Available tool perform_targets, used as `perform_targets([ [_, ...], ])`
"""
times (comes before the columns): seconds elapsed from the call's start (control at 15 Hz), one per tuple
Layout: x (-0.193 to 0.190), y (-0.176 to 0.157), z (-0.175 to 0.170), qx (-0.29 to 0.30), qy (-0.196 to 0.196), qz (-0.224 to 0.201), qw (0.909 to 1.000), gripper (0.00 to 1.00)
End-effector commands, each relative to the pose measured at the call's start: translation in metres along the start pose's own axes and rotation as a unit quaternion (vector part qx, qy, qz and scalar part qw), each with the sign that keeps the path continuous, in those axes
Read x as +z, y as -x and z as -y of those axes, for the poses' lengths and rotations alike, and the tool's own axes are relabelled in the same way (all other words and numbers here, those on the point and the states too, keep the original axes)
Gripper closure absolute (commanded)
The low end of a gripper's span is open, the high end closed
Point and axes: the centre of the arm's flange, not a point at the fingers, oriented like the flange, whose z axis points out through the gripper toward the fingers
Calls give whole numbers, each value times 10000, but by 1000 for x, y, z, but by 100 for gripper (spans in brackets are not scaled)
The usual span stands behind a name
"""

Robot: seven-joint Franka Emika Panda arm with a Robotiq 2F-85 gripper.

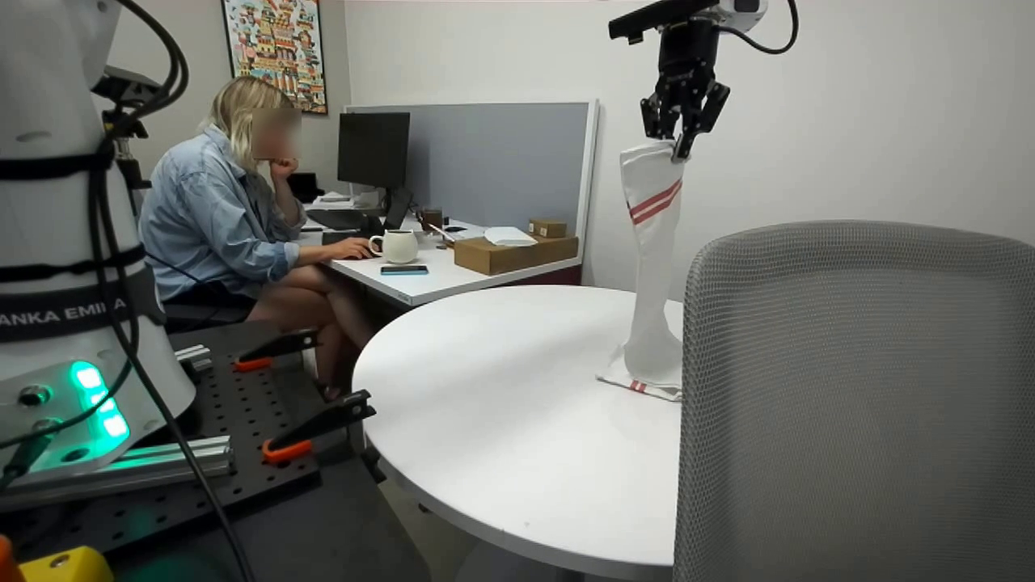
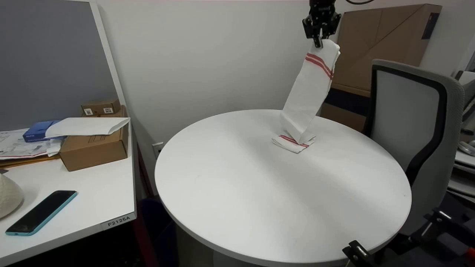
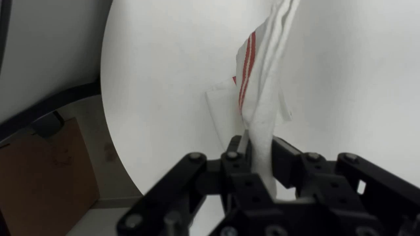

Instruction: Fold the towel three times over

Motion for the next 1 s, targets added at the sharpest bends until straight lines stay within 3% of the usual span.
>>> perform_targets([
  [0.0,-27,-2,9,-429,93,217,9988,97],
  [0.6,-29,-4,27,-837,371,674,9935,97],
  [0.93,-11,-16,50,-816,315,545,9947,97],
])
